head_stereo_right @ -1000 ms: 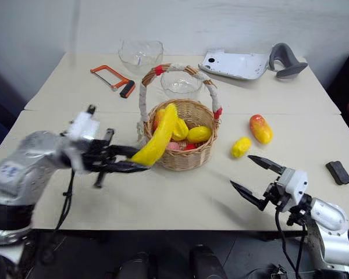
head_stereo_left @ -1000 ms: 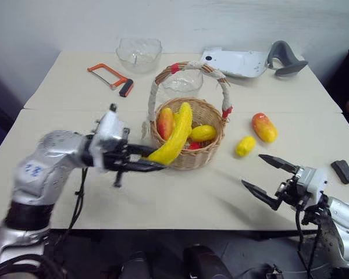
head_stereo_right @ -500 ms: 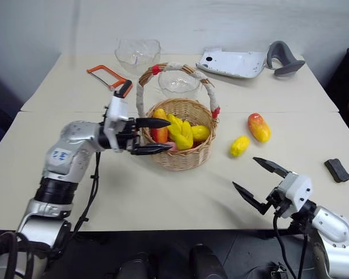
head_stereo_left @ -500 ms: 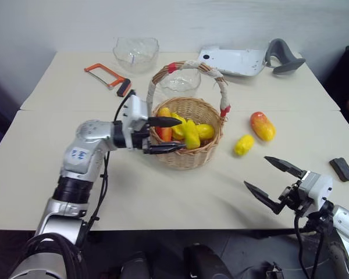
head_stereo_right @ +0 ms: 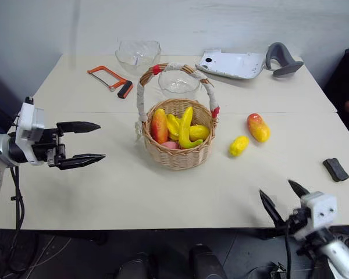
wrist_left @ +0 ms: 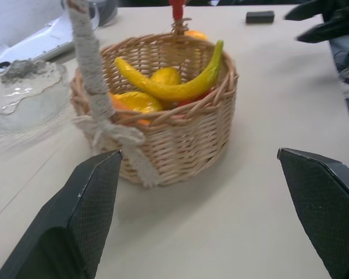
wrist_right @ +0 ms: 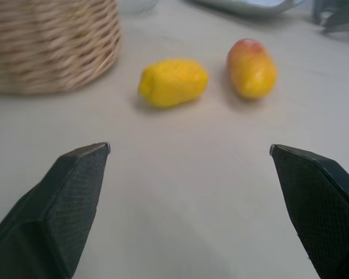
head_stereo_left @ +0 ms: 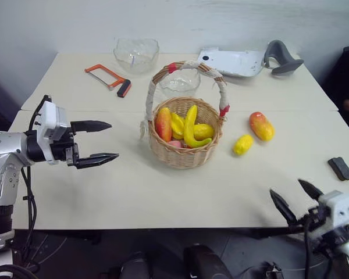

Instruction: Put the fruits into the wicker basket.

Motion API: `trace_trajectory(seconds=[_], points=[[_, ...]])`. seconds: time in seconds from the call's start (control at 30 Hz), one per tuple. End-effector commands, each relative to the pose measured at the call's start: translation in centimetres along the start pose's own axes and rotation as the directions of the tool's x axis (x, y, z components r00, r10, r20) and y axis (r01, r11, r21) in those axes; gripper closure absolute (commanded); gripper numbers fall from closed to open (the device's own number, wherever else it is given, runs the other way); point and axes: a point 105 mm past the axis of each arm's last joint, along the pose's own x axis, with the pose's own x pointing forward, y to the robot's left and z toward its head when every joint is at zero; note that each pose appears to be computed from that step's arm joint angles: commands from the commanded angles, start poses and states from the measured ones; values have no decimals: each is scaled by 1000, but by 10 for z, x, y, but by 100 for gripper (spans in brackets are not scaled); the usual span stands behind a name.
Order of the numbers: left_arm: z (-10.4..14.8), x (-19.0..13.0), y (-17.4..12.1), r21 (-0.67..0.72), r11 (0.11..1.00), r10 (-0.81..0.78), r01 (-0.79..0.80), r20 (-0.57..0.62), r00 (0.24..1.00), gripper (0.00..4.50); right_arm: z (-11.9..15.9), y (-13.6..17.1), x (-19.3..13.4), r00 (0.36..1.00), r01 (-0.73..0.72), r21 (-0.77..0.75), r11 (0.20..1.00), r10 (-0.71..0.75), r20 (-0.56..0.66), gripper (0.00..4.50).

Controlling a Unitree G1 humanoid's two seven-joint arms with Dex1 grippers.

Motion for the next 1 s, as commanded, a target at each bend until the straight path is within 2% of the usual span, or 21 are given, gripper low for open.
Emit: trace_trajectory(seconds=[0.03, 0.1, 0.23, 0.4, 0.67, 0.8, 1.0], points=[[26, 12, -4, 57, 998, -41, 38, 54, 998, 2, 32, 7, 39, 996, 48, 198, 979, -61, 62, 0], [27, 16, -3, 47, 998, -47, 44, 69, 997, 2, 37, 2, 56, 992, 90, 205, 975, -105, 64, 0], [21, 27, -11, 36, 996, -84, 81, 63, 995, 2, 22, -10, 87, 978, 210, 117, 971, -210, -20, 0], [20, 31, -16, 26, 996, -88, 86, 70, 994, 2, 0, 0, 103, 975, 211, 50, 976, -206, -85, 0], [21, 37, -19, 7, 995, -104, 104, 84, 991, 2, -27, 14, 128, 977, 205, 186, 961, -188, -102, 0], [21, 37, -17, 10, 995, -98, 97, 90, 991, 2, -29, 27, 139, 991, 131, 274, 953, -115, -74, 0], [22, 38, -16, 18, 996, -93, 92, 96, 991, 2, -33, 27, 157, 993, 111, 291, 950, -95, -68, 0]])
